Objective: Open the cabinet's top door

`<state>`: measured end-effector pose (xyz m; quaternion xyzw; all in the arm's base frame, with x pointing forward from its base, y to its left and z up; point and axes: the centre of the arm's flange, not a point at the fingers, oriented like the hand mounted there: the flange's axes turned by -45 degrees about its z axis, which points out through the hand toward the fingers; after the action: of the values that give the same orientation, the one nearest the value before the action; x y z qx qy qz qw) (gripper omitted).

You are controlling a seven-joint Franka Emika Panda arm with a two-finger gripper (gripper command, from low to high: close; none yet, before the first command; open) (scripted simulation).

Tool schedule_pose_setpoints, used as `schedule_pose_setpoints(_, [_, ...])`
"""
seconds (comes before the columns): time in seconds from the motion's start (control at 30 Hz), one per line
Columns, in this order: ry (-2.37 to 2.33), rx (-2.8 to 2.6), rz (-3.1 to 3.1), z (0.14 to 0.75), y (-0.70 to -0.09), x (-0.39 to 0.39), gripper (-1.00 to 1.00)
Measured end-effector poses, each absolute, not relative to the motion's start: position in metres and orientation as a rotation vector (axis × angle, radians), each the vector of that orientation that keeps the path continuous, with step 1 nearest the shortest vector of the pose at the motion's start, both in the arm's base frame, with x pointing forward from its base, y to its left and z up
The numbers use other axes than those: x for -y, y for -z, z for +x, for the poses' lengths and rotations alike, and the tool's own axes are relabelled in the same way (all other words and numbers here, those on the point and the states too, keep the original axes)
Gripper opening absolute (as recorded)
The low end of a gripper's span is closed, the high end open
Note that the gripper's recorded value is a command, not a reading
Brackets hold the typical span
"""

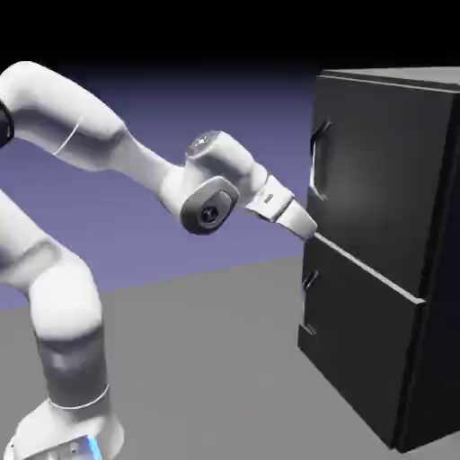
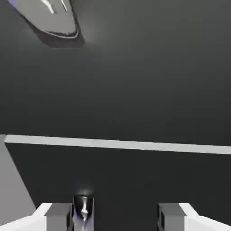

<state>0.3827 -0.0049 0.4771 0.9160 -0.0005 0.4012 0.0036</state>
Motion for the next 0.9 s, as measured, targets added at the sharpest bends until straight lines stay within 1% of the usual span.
schedule_pose_setpoints(0.47, [-1.513, 0.309, 2.784, 0.335, -0.552, 0.024, 0.00])
schedule_pose_setpoints(0.9, [-1.789, 0.387, 2.645, 0.303, -0.580, -0.001, 0.00])
